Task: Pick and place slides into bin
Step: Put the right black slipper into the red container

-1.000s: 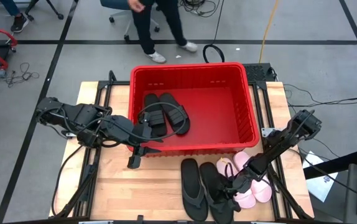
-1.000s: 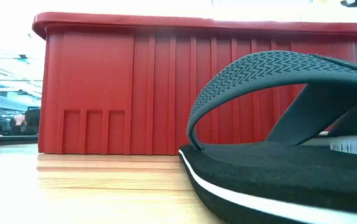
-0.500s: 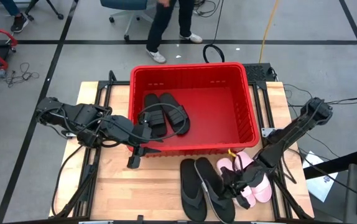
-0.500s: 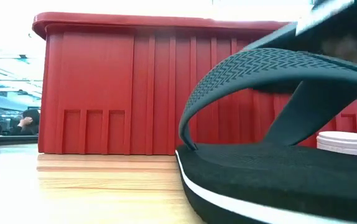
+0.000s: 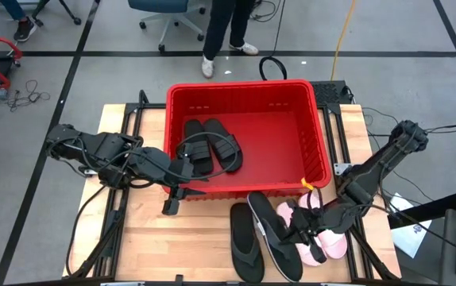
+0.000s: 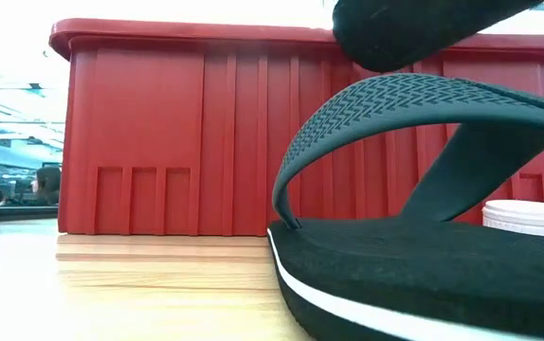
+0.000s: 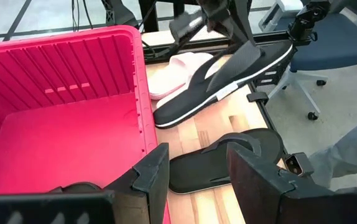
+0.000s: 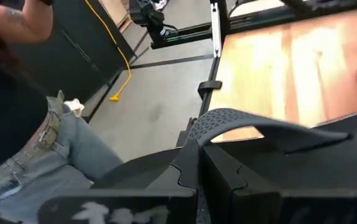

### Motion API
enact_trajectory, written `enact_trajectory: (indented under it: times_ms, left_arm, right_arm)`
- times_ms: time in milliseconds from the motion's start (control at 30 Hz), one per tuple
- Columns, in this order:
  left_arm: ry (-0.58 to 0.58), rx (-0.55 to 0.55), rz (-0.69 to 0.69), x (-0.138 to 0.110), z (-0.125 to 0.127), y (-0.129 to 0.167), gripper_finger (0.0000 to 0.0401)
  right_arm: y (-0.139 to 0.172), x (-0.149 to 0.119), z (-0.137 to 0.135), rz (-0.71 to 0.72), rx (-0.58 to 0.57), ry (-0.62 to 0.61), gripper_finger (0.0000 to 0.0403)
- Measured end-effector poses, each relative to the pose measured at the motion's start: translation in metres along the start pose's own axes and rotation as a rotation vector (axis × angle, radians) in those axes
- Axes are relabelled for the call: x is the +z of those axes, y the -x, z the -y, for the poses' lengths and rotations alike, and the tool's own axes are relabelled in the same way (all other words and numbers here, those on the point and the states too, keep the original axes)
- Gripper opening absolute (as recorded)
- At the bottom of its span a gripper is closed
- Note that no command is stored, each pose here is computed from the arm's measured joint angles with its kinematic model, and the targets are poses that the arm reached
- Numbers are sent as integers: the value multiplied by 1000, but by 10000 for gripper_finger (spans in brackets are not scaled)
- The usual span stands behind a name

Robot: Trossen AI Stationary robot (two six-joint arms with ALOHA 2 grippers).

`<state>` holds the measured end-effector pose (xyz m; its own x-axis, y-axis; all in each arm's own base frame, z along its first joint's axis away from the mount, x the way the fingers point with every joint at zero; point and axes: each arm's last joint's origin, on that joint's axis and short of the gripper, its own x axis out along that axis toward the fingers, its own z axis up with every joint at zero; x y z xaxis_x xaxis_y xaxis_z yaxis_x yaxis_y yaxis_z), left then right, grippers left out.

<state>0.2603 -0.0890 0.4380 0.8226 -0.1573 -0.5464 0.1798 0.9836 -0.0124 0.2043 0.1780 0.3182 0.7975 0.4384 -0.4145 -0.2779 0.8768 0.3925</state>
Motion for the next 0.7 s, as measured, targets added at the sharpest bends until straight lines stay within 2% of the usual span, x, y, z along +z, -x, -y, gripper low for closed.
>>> enact_trajectory:
  times_ms: [367,700]
  left_arm:
    - [9,0,0,0,0,0,157]
    - [15,0,1,0,0,0,157]
  right_arm:
    - [36,51,4,105,-133,65,0]
    - [72,84,19,238,-192,173,0]
